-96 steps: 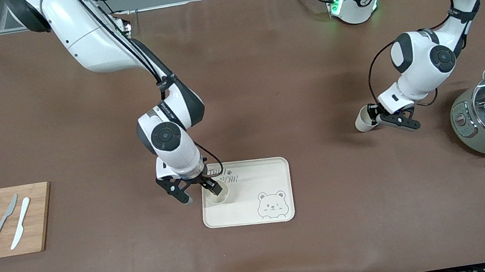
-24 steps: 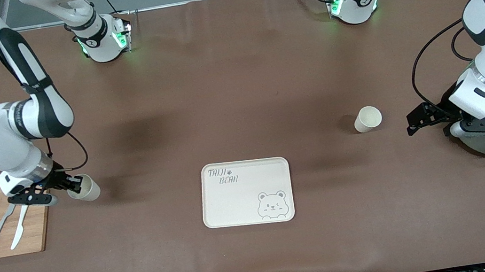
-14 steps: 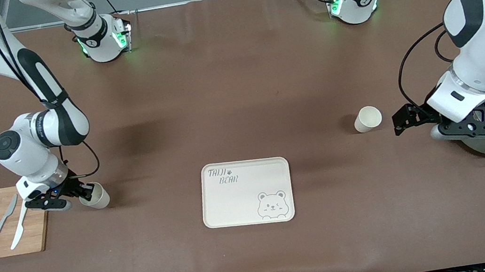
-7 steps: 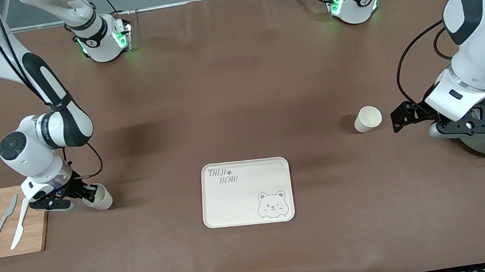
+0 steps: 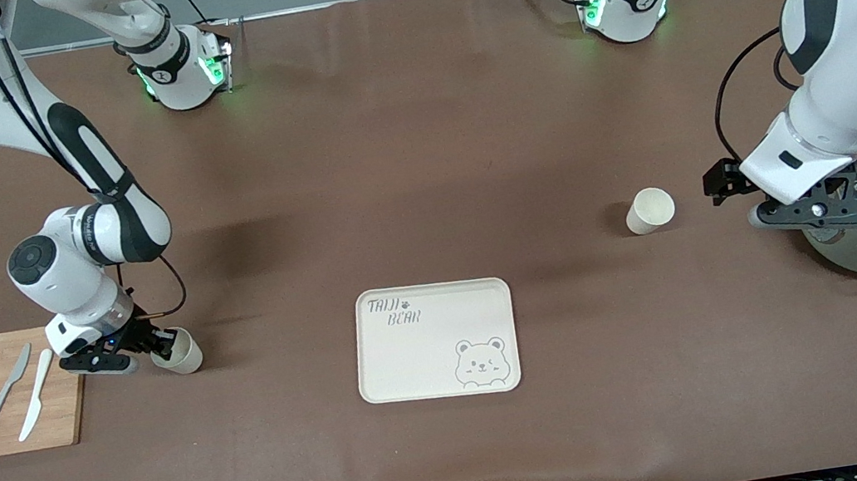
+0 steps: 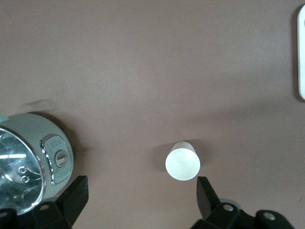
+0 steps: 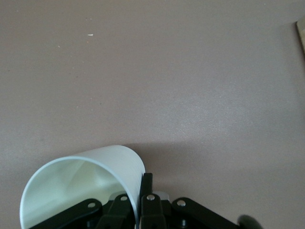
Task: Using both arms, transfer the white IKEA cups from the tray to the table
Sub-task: 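Carry the cup beside the cutting board and lower it with the right gripper, then open the right gripper and draw it back from the cup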
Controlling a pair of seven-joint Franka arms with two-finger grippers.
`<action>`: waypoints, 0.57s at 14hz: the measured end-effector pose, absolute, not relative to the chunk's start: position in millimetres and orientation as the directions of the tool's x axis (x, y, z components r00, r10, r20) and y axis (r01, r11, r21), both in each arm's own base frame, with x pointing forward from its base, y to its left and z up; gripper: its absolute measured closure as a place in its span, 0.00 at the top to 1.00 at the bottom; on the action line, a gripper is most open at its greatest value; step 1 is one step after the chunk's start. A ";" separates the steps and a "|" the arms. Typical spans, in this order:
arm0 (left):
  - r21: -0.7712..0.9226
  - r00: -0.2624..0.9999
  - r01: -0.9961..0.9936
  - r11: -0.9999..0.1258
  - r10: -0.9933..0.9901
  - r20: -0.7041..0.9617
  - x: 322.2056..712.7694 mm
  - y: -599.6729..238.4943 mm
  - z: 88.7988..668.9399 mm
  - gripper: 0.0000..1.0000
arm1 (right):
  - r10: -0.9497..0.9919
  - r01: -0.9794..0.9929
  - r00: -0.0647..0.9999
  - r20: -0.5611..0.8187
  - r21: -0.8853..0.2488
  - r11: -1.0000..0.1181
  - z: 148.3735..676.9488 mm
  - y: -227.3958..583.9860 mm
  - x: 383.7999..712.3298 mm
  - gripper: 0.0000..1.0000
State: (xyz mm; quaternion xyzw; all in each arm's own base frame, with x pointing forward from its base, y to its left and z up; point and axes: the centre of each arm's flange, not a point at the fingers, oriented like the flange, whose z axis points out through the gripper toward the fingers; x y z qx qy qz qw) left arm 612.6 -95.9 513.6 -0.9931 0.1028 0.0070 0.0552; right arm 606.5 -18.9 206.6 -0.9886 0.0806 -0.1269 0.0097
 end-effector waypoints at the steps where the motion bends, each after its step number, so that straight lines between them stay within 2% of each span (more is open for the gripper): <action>1: -0.112 0.979 -0.206 -0.972 -0.204 -0.026 611.5 -90.3 518.1 1.00 | -0.163 -0.158 0.954 0.250 -0.041 -0.987 206.9 -19.0 606.7 0.08; 2: -0.115 0.979 -0.204 -0.972 -0.202 -0.029 609.5 -84.6 523.4 1.00 | -0.164 -0.158 0.954 0.251 -0.041 -0.987 207.1 -19.1 606.9 0.08; 3: -0.118 0.979 -0.203 -0.972 -0.200 -0.036 606.4 -80.5 528.4 1.00 | -0.164 -0.159 0.953 0.253 -0.041 -0.986 207.5 -19.1 607.4 0.14; 8: -0.091 0.981 -0.193 -0.977 -0.190 -0.042 596.5 -80.7 543.5 1.00 | -0.164 -0.158 0.950 0.266 -0.043 -0.986 212.4 -19.5 611.8 0.66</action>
